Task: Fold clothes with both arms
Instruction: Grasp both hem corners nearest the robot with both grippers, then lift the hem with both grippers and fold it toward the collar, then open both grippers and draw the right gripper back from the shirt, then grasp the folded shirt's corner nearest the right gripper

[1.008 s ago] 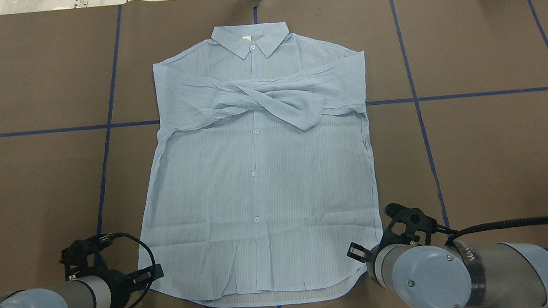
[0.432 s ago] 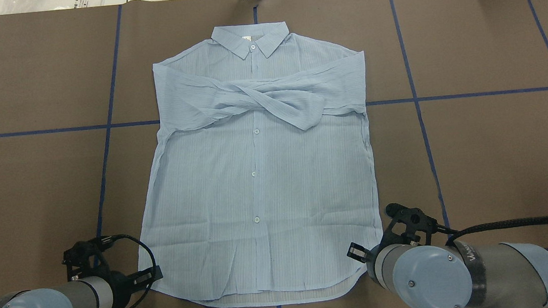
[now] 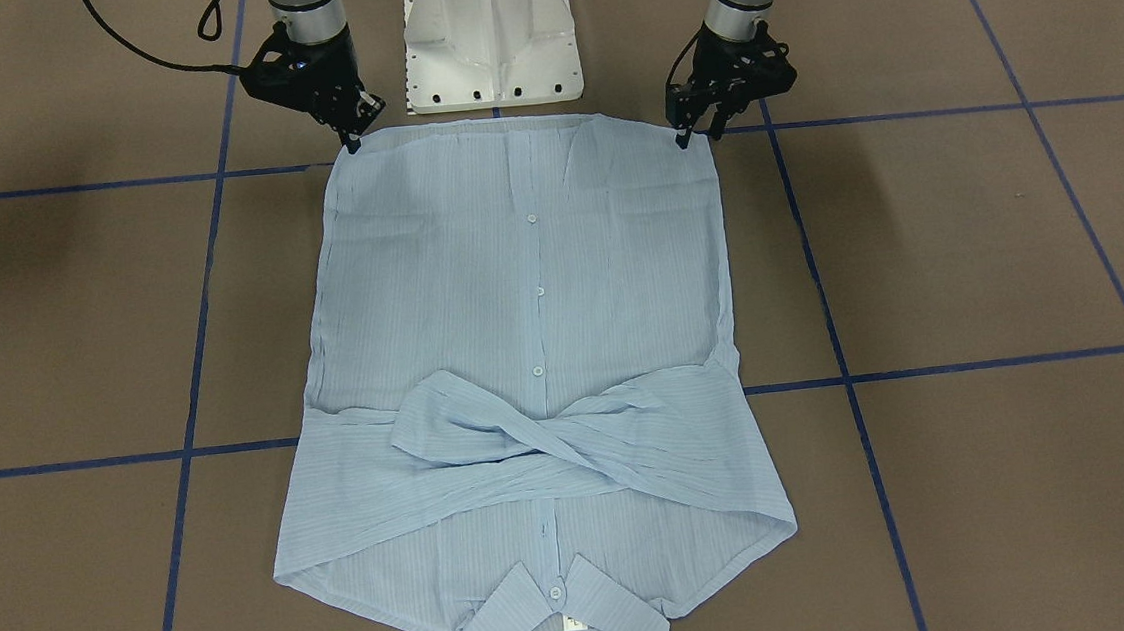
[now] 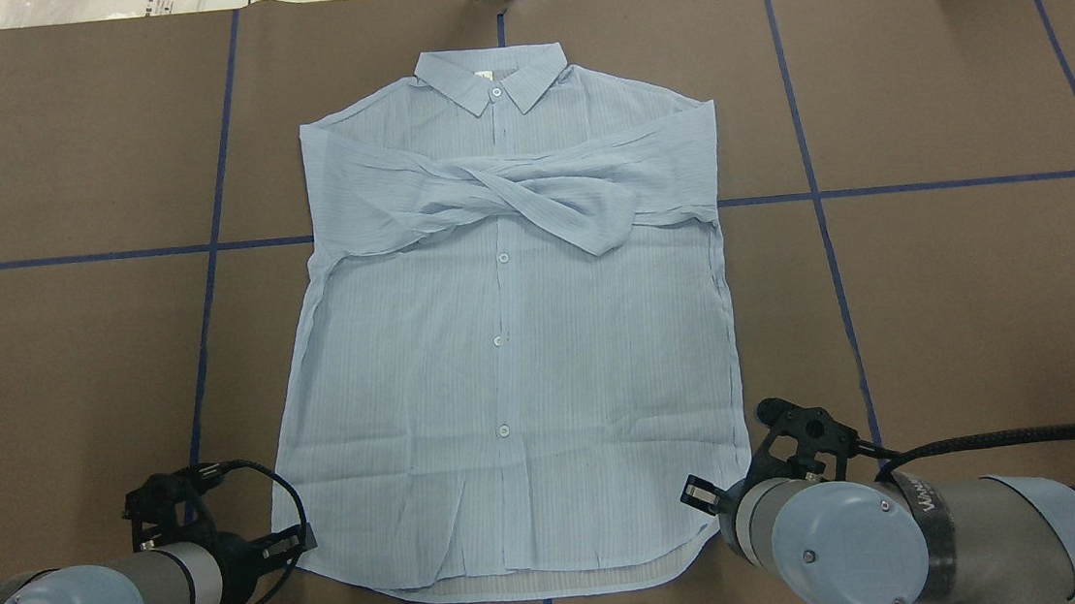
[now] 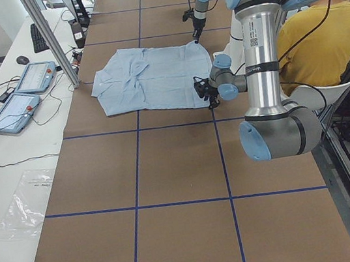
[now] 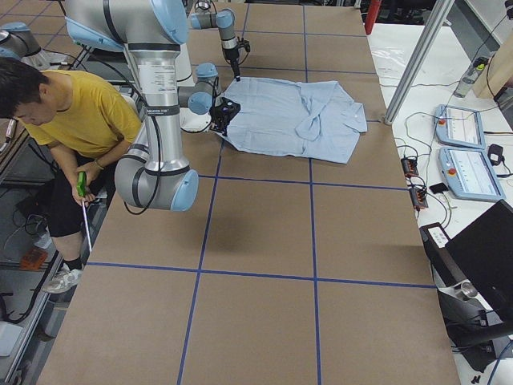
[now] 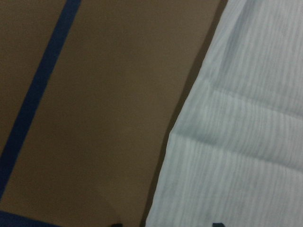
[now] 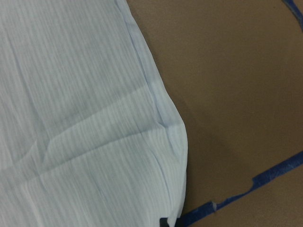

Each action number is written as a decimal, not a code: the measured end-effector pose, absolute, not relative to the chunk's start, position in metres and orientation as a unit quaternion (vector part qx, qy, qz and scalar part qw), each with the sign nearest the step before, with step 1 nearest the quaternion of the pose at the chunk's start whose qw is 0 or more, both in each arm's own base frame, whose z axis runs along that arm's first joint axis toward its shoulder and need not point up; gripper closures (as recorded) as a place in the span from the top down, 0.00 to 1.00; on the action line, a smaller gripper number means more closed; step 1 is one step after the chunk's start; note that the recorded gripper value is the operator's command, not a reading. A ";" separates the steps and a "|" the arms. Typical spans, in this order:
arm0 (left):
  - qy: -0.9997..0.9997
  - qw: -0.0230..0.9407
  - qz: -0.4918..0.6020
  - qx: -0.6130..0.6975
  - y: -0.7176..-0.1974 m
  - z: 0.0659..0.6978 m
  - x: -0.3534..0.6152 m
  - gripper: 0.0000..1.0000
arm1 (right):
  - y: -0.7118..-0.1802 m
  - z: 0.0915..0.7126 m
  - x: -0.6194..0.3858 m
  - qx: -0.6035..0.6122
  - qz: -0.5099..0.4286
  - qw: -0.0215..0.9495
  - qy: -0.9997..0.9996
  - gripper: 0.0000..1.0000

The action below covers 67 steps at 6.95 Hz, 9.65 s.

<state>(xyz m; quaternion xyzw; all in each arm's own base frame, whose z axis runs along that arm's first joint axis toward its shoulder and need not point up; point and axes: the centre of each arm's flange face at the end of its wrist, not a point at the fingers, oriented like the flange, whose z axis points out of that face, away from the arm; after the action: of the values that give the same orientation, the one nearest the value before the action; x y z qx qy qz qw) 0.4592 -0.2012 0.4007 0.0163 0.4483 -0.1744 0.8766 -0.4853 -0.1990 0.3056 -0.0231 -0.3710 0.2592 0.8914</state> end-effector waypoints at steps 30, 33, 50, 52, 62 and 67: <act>0.545 0.813 -0.196 -0.052 -0.196 0.248 0.343 0.00 | -0.196 0.279 -0.376 -0.022 0.273 0.871 -0.408 0.00; 0.565 0.802 -0.192 0.010 -0.293 0.226 0.353 0.00 | -0.273 0.245 -0.380 0.013 0.291 0.850 -0.439 0.00; 0.457 0.841 -0.211 0.199 -0.649 0.383 0.416 0.44 | -0.690 0.352 -0.451 0.087 0.269 0.886 -0.368 0.62; 0.457 0.841 -0.204 0.205 -0.651 0.378 0.418 0.47 | -0.690 0.348 -0.451 0.094 0.269 0.881 -0.378 0.78; 0.471 0.832 -0.198 0.217 -0.632 0.365 0.401 0.50 | -0.418 0.409 -0.433 0.009 0.341 0.797 -0.498 0.80; 0.470 0.832 -0.198 0.217 -0.630 0.367 0.399 0.50 | -0.434 0.413 -0.442 0.010 0.349 0.798 -0.492 0.00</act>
<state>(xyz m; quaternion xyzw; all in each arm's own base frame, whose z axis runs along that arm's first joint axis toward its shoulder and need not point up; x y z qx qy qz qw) 0.3986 -0.6302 0.3668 0.2175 0.4705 -0.1982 0.8319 -0.4421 -0.4338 0.4128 0.0095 -0.4918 0.3486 0.7978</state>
